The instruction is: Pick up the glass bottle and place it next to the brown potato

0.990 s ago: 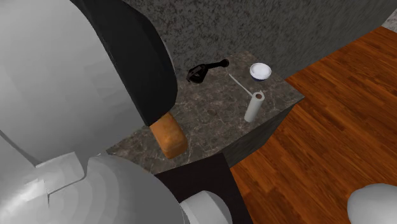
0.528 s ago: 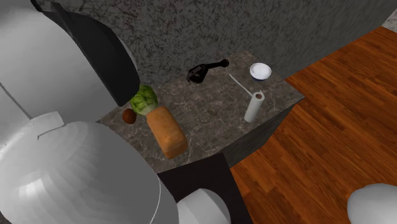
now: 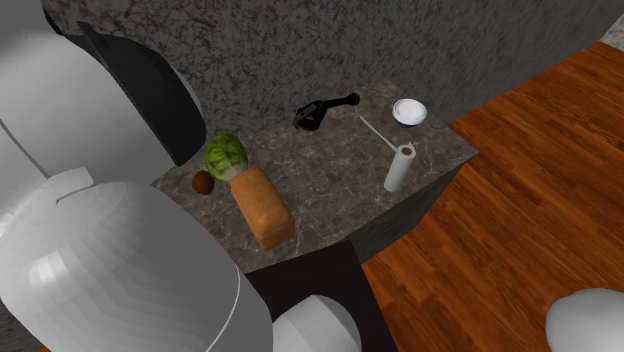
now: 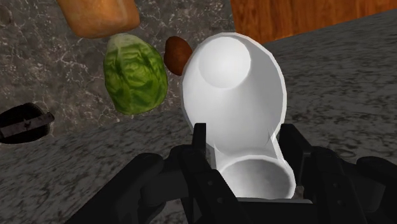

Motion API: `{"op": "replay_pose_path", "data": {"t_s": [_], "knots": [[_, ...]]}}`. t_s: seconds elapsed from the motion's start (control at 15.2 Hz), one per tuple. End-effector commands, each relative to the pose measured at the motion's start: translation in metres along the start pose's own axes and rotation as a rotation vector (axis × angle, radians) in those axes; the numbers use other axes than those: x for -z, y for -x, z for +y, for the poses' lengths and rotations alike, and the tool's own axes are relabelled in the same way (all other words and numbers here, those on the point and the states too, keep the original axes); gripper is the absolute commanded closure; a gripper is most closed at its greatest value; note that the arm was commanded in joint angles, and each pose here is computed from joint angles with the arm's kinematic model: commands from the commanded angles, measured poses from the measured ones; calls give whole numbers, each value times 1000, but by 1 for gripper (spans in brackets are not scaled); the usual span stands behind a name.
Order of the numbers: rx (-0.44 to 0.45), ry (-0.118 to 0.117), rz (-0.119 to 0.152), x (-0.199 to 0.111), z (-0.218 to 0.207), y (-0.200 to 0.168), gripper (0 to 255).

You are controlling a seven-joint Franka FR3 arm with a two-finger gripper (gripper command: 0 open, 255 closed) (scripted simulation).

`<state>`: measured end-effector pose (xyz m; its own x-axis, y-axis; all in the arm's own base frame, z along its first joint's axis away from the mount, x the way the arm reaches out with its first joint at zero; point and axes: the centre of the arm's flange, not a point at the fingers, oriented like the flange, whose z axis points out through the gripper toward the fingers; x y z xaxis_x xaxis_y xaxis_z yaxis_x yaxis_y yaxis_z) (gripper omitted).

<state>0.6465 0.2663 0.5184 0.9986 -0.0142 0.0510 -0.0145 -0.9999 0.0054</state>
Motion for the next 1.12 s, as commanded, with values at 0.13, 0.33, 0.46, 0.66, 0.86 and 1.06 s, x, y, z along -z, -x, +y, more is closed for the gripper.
{"op": "replay_pose_path", "data": {"t_s": [0.13,0.33,0.46,0.66,0.86,1.06], "knots": [[0,0,1,-20,-1,0,255],[0,0,1,-36,-1,1,255],[0,0,1,-47,-1,2,255],[0,0,1,-62,-1,2,255],[0,0,1,-78,-2,3,255],[0,0,1,-94,-2,4,255]]}}
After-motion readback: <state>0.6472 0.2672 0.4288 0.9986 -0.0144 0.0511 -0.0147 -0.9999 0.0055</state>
